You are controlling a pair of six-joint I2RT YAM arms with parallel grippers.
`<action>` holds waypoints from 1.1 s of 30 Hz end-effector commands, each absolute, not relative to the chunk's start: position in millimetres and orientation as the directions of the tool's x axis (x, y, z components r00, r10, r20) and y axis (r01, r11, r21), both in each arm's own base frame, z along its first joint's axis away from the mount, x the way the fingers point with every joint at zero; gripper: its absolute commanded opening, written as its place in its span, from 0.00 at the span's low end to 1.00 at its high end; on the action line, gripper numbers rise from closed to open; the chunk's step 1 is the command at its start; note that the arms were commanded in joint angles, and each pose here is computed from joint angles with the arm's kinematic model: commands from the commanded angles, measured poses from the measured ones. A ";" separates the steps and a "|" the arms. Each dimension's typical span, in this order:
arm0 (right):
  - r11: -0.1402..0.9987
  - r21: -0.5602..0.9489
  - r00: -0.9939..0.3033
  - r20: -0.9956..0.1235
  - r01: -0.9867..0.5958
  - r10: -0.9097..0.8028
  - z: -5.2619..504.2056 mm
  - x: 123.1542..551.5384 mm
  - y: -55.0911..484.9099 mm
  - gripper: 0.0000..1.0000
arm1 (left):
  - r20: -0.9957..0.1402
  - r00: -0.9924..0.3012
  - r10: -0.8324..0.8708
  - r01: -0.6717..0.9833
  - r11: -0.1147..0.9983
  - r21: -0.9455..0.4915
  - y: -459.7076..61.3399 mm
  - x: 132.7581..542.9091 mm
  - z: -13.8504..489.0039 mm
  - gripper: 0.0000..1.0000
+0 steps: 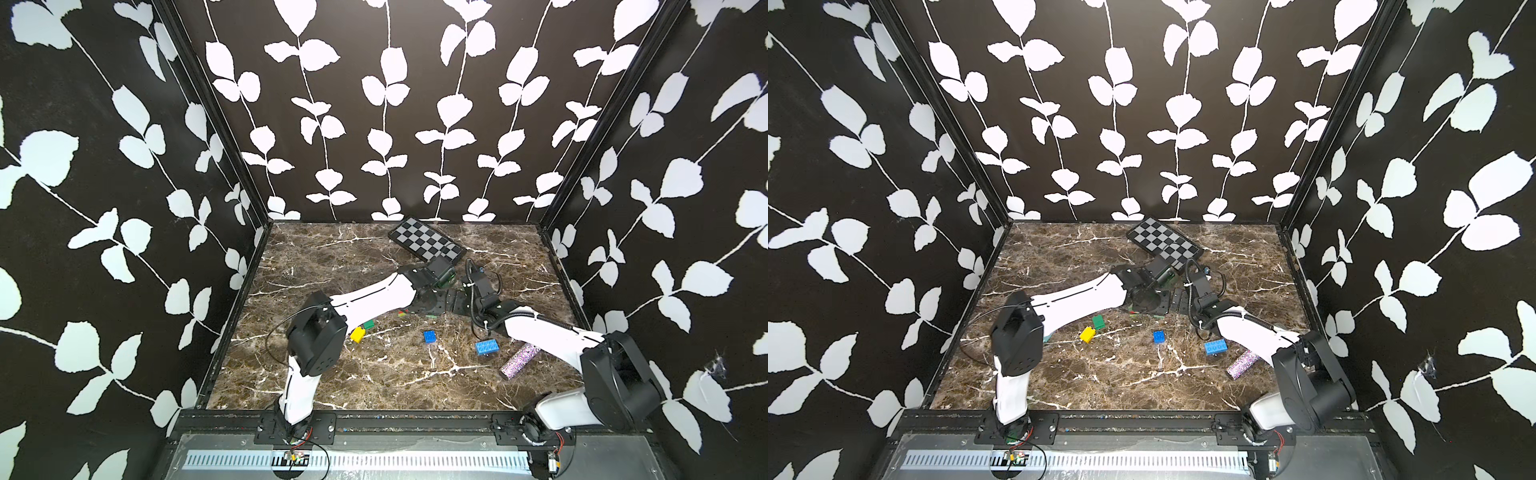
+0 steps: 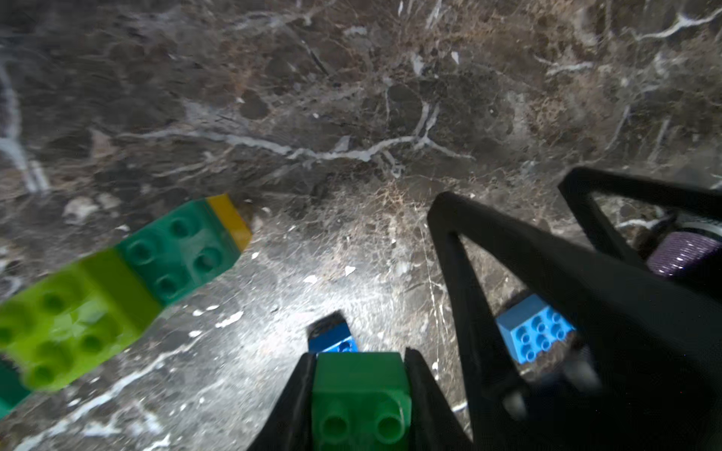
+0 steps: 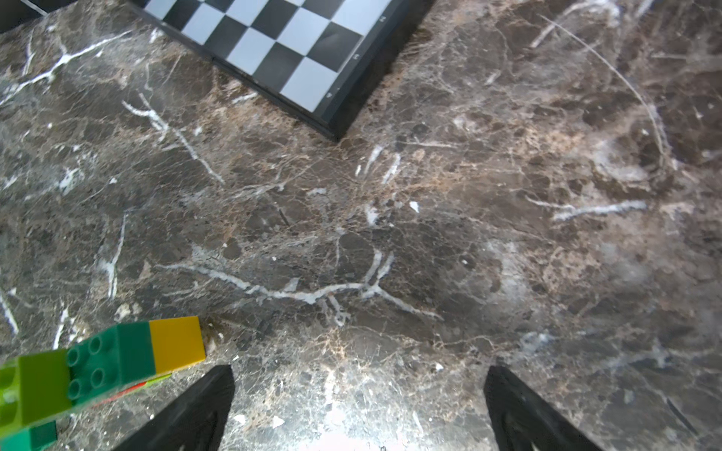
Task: Assemble the letter h with lego
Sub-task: Assemble the lego brick with the lego brick.
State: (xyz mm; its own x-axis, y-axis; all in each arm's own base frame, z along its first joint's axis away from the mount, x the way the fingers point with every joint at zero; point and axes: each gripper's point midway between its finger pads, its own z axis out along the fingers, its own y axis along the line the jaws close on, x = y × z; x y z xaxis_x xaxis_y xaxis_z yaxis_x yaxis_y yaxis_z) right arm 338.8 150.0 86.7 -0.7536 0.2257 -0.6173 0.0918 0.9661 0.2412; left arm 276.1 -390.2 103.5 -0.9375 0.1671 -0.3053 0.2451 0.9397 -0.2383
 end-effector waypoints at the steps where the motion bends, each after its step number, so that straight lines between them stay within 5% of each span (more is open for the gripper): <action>1: 0.948 0.244 -0.730 -0.608 0.203 0.313 84.1 335.8 126.8 0.99 | -0.267 -0.952 0.148 0.200 0.963 -0.180 -379.9 263.8 100.9 0.15; 33: 0.891 0.284 -0.695 -0.558 0.353 0.453 74.2 329.2 93.3 0.99 | -0.218 -0.975 -0.043 -0.012 0.990 -0.141 -373.5 234.9 46.8 0.20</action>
